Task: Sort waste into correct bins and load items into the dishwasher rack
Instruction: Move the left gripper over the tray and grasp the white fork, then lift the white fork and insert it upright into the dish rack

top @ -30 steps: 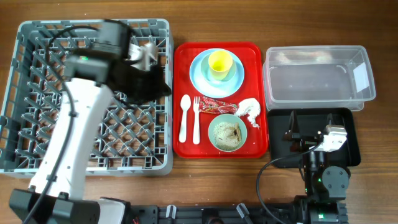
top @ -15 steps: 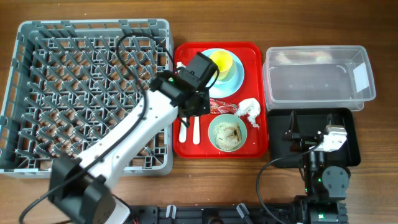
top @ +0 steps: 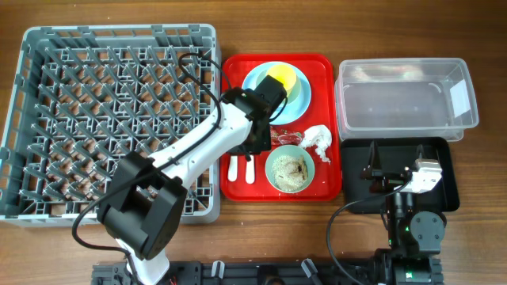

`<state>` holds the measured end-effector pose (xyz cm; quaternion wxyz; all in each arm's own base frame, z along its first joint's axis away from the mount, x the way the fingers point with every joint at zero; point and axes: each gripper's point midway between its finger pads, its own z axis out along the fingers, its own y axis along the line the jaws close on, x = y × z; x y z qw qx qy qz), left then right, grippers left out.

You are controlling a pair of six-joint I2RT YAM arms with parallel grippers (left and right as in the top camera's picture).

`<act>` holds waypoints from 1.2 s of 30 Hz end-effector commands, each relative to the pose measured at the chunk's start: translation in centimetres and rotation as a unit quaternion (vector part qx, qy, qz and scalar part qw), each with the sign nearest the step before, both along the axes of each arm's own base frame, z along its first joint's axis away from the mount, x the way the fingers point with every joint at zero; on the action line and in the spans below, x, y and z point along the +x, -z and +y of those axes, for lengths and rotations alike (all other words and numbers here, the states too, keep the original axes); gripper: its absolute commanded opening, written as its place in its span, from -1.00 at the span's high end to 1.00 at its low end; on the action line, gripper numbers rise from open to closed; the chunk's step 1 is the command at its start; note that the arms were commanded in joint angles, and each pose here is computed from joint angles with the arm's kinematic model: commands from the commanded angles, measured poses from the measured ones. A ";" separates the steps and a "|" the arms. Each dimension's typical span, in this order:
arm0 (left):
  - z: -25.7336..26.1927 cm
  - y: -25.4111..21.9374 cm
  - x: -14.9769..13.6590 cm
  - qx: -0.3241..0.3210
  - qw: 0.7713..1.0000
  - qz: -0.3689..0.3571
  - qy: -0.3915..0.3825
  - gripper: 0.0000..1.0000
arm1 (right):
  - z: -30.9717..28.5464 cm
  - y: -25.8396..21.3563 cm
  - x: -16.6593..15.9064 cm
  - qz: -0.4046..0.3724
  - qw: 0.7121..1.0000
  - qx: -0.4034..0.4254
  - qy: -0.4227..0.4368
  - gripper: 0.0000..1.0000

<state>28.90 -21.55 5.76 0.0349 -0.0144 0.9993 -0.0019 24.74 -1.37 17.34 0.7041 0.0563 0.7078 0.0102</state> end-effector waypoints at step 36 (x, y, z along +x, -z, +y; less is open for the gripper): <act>0.5 6.5 -0.4 0.008 0.998 -0.062 0.008 0.92 | -0.2 -0.1 0.0 -0.004 1.000 0.008 0.006 -1.00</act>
